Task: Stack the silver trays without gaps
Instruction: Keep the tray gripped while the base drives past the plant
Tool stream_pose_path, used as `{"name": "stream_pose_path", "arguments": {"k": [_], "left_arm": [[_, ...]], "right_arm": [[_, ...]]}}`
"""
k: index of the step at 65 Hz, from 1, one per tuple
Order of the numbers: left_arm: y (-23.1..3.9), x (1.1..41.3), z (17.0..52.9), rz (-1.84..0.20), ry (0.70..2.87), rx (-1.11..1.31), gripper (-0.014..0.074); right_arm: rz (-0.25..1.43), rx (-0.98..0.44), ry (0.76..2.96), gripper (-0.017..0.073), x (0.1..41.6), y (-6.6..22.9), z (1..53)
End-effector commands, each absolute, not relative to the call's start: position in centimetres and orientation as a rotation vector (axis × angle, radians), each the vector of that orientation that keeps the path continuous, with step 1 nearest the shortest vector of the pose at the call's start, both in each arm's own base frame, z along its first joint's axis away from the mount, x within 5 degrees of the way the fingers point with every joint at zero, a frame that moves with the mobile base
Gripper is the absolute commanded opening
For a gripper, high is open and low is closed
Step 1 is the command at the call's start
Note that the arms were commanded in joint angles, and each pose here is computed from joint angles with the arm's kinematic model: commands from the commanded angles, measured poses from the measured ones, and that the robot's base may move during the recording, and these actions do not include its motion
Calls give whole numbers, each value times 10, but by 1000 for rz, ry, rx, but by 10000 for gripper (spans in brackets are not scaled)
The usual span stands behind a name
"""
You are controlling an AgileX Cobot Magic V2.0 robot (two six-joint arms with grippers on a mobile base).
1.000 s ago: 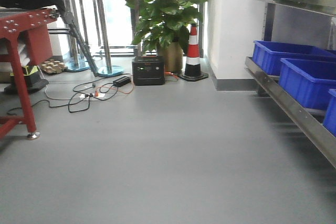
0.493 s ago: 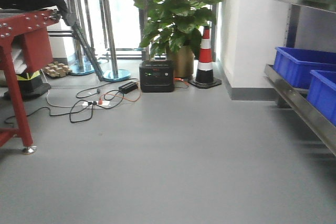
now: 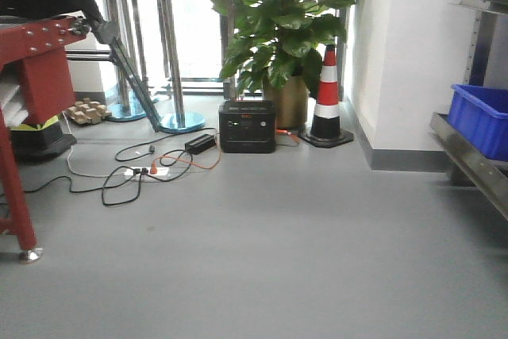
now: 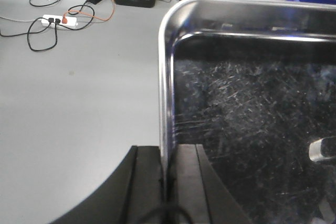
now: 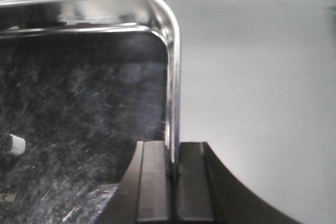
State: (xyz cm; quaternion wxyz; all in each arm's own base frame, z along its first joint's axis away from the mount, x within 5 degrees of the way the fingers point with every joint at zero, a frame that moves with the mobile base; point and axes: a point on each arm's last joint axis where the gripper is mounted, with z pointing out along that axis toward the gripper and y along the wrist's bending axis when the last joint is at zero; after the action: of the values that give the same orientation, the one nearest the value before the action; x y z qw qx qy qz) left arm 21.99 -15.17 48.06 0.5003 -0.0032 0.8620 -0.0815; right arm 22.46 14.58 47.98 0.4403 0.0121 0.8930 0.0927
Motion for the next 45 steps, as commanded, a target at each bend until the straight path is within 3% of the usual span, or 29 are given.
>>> {"name": "stream_pose_path", "arguments": {"k": [1,45], "left_arm": [[-154,219,489,-247,2024,18,-16],[-154,219,489,-247,2024,18,-16]], "right_arm": [[257,7,2164,-78,225,147,487],[257,7,2164,-78,225,147,487]]}}
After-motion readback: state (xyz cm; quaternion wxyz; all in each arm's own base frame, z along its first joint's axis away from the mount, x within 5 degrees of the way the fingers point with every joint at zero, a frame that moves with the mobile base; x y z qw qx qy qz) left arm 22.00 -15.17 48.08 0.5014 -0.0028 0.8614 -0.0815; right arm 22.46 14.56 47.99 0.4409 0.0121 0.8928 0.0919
